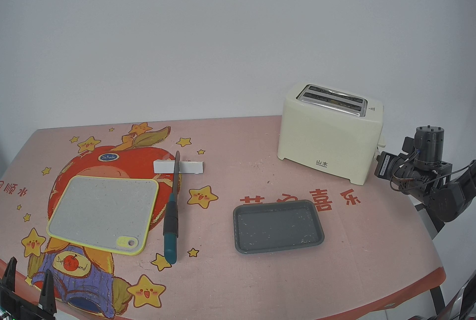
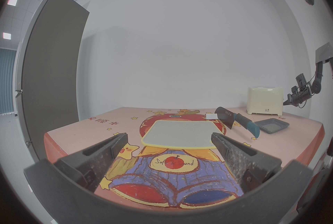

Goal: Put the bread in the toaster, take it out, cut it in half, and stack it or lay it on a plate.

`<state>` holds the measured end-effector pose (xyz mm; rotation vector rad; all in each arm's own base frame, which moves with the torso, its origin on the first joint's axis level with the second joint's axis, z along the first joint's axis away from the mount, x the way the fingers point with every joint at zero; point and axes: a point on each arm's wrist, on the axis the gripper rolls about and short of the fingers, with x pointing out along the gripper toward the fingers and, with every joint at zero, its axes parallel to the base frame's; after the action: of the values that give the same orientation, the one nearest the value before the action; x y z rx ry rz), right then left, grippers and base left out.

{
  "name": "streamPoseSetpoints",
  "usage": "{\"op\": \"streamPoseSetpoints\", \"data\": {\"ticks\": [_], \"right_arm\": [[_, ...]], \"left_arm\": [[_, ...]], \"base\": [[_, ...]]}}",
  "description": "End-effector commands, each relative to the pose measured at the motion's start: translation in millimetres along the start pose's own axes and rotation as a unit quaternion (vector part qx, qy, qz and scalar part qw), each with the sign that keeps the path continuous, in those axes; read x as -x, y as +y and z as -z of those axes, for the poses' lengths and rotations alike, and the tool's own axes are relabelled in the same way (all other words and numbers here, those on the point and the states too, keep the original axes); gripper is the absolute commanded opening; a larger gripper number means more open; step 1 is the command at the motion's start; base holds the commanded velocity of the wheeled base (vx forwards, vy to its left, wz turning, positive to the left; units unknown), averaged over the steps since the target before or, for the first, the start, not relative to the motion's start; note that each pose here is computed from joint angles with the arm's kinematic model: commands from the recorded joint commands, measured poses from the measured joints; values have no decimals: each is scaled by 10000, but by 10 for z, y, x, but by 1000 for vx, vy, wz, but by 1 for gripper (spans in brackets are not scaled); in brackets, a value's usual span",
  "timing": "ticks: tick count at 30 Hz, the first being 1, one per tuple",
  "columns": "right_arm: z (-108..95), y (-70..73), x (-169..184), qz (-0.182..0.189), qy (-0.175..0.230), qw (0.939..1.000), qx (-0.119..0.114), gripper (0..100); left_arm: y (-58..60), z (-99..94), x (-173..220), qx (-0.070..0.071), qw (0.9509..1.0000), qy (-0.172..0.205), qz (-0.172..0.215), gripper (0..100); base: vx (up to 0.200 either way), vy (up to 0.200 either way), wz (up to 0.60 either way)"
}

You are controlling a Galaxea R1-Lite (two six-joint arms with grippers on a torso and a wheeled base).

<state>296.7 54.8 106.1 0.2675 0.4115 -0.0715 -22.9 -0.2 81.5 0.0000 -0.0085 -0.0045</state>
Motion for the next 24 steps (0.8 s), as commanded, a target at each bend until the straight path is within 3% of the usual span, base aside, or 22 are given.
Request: {"op": "streamPoseSetpoints", "data": {"ticks": [1,24], "right_arm": [[12,1,-12,5,23,10000,11,0],[41,-13,-47,42,83,10000,18,0]], "left_arm": [[0,50,-7,0,10000,50,1,100],[0,50,-7,0,10000,50,1,100]], "base": [[0,0,0],[0,0,0]]}}
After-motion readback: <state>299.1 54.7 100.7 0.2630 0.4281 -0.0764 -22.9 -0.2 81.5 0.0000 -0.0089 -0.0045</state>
